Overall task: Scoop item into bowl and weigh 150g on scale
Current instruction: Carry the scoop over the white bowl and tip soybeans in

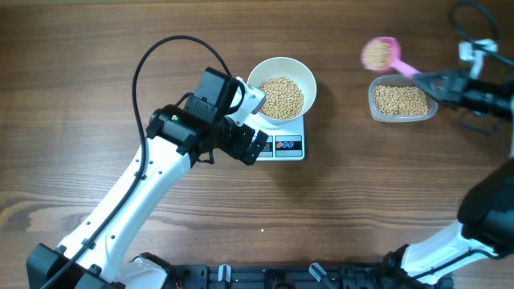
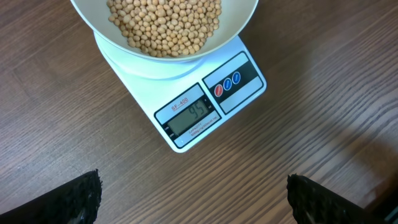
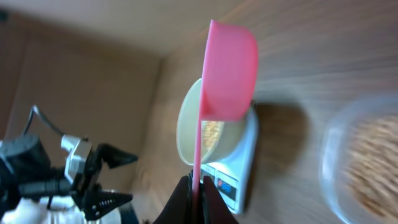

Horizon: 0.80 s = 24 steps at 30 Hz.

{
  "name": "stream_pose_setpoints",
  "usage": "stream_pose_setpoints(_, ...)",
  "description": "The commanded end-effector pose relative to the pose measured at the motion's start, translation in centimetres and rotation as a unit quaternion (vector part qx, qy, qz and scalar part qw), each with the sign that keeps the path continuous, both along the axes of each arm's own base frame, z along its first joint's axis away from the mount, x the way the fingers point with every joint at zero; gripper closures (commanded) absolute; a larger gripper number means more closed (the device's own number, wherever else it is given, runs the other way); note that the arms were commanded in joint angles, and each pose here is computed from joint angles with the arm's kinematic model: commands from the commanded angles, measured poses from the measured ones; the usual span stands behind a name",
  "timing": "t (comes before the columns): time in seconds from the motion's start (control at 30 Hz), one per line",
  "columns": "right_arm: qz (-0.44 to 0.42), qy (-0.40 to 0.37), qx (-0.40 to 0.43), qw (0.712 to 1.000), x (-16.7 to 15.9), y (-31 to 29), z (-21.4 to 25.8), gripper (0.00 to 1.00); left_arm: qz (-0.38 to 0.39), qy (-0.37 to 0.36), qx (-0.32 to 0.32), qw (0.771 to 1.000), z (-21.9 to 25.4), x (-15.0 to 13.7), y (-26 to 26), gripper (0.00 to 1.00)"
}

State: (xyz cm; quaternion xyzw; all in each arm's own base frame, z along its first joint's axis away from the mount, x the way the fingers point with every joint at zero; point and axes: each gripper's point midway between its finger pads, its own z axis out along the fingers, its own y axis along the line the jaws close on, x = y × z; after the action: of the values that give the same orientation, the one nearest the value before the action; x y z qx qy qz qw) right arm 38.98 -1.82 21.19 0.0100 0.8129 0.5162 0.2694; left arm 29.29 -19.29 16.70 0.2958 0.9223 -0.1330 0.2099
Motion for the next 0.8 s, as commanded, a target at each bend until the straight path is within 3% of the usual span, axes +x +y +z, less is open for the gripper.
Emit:
stream_pose_setpoints(0.0, 0.051, -0.008, 0.032, 0.998, 1.1, 5.0, 1.2, 0.96, 0.008, -0.015, -0.007, 1.0, 1.2, 0.3, 0.2, 0.0)
stream_pose_setpoints(0.23, 0.088, -0.016, -0.03, 0.996, 3.9, 11.4, 0.3, 0.96, 0.009, -0.015, -0.007, 1.0, 1.2, 0.3, 0.2, 0.0)
stream_pose_setpoints(0.5, 0.093, 0.005, -0.103, 0.99, 4.2, 14.5, -1.9, 0.96, 0.008, -0.015, -0.007, 1.0, 1.2, 0.3, 0.2, 0.0)
stream_pose_setpoints(0.77, 0.135, -0.023, -0.178, 0.974, 3.4, 18.3, -3.5, 0.96, 0.008, -0.015, -0.007, 1.0, 1.2, 0.3, 0.2, 0.0)
